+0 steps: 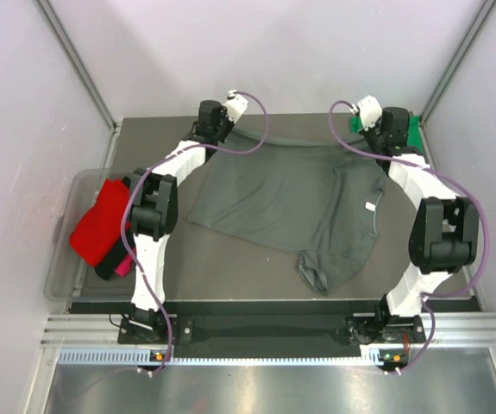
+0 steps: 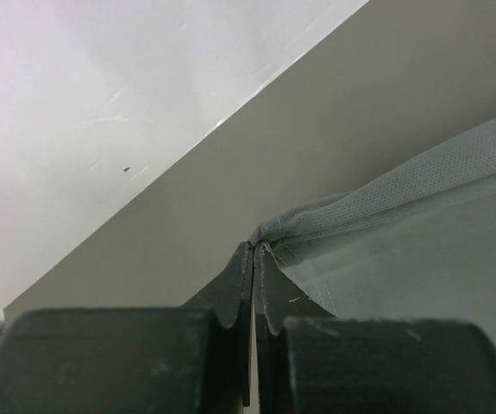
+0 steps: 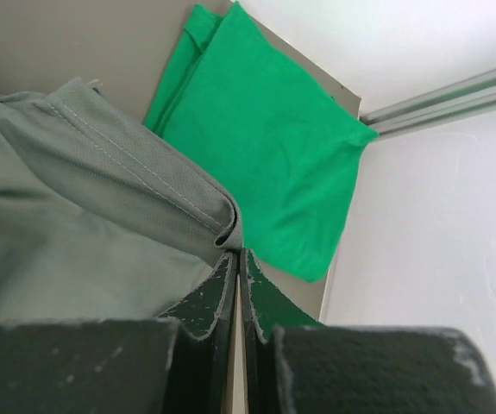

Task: Fold and stack the t-shirts
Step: Fold the tshirt

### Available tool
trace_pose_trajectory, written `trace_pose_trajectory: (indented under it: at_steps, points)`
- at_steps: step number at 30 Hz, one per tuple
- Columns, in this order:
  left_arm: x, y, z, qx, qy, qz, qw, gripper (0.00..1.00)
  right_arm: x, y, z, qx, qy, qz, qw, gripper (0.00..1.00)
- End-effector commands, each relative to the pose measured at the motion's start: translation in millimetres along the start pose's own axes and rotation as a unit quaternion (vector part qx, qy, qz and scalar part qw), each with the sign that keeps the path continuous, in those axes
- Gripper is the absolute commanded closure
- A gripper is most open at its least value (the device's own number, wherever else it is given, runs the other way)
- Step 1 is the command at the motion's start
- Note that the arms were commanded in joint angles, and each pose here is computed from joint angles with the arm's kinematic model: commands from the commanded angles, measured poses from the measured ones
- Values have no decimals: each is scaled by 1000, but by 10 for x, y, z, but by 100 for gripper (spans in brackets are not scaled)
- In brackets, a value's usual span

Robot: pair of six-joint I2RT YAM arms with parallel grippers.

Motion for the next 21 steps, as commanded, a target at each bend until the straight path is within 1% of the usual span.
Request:
trace_pose_trajectory:
  at_steps: [1, 10, 14, 21]
  points:
    - [156, -368, -483, -48, -19, 1, 999, 100, -44, -272, -104, -22, 20, -3, 1000, 100]
    - [246, -644, -462, -41, -21, -4, 999, 100, 139, -546, 35, -16, 29, -23, 999, 100]
    - [273, -710, -378, -34, -20, -5, 999, 100, 277, -657, 140, -10, 36, -39, 999, 100]
    - [325, -737, -261, -26, -30, -11, 999, 100, 410, -860, 200, -15, 51, -50, 997, 100]
Point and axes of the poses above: each gripper's point midway between its finger pads, its own y axis out along the fingers, its own x axis along the line the jaws close on, z = x × y, the point moved 4 cm from there along -y, back along the fingers, and after that the axes turned 9 degrees about -y, right-handed, at the moved point
